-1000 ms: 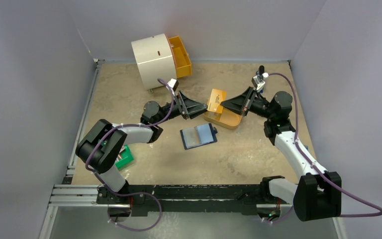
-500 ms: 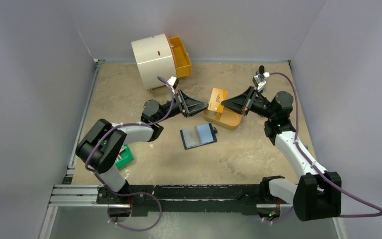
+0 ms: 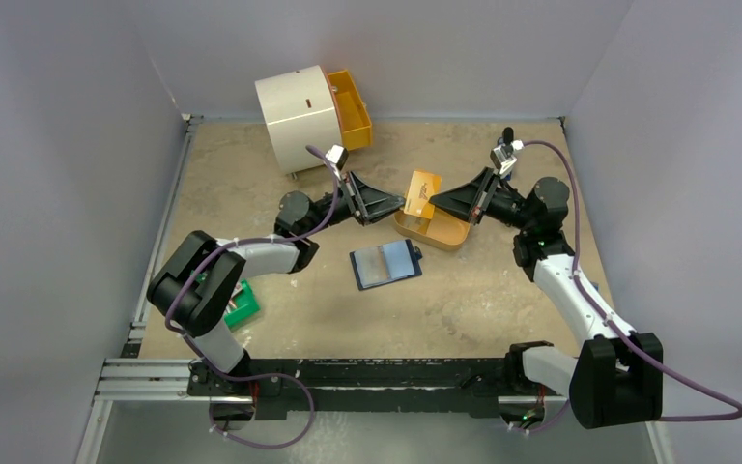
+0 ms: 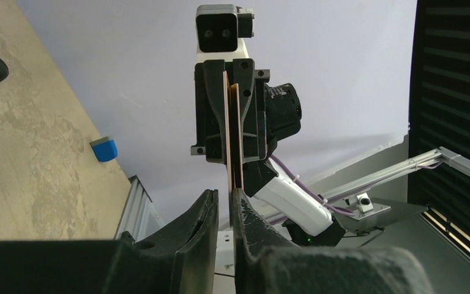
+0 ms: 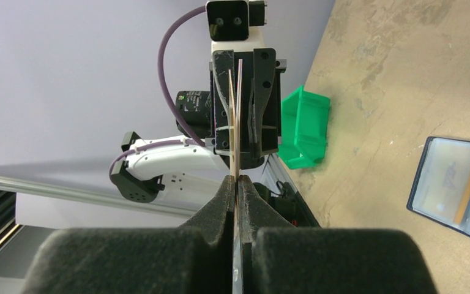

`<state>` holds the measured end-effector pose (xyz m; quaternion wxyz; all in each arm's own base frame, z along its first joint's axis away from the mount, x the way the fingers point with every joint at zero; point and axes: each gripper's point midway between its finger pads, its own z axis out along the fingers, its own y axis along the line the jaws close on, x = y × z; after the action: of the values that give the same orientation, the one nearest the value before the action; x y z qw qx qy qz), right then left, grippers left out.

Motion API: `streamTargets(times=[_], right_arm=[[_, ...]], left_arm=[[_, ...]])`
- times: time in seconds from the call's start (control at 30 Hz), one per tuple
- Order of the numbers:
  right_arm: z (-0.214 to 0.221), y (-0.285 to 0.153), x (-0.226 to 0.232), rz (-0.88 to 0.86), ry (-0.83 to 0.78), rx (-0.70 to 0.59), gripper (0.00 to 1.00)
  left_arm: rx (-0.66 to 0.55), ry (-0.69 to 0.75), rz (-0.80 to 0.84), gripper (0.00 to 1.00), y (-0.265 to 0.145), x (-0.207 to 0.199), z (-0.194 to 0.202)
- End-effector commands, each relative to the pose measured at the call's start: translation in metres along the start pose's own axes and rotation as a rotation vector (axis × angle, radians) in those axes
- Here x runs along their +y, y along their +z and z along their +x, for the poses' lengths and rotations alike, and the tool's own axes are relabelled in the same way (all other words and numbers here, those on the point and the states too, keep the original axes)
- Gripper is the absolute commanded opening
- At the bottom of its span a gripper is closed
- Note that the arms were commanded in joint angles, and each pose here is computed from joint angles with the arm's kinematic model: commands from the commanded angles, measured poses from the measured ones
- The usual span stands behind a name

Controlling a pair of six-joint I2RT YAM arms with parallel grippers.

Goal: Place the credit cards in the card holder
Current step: Place the credit card in the storage box.

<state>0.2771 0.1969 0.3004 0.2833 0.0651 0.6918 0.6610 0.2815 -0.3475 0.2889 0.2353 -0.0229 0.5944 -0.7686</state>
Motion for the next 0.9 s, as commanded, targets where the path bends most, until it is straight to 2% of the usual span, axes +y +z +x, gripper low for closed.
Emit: streamTargets(times=[0.0,0.07,0.1,0.33,0.87], right_arm=[[0.001,-0.001,0.011,-0.039,-0.049,0.018,0.0],[0.002,-0.001,0.011,-0.037,-0.048,0.022,0.0],[0.004,-0.002,0.01,-0.032,-0.045,0.031,0.0],[0.012,-0.006,-0.001,0.021,-0.029,0.035,0.0],[0.015,-0.008,-0.023,0.084,-0.02,0.03,0.0]], left_arm=[[0.012,0.077,0.087,0.1,0.01,-0.027,-0.001],[0.011,0.08,0.077,0.01,0.011,-0.024,-0.001],[0.008,0.082,0.075,0.0,0.011,-0.024,-0.001],[-0.111,0.12,-0.073,0.0,-0.001,0.002,-0.027],[-0.242,0.128,-0.134,0.0,-0.012,0.01,-0.061]])
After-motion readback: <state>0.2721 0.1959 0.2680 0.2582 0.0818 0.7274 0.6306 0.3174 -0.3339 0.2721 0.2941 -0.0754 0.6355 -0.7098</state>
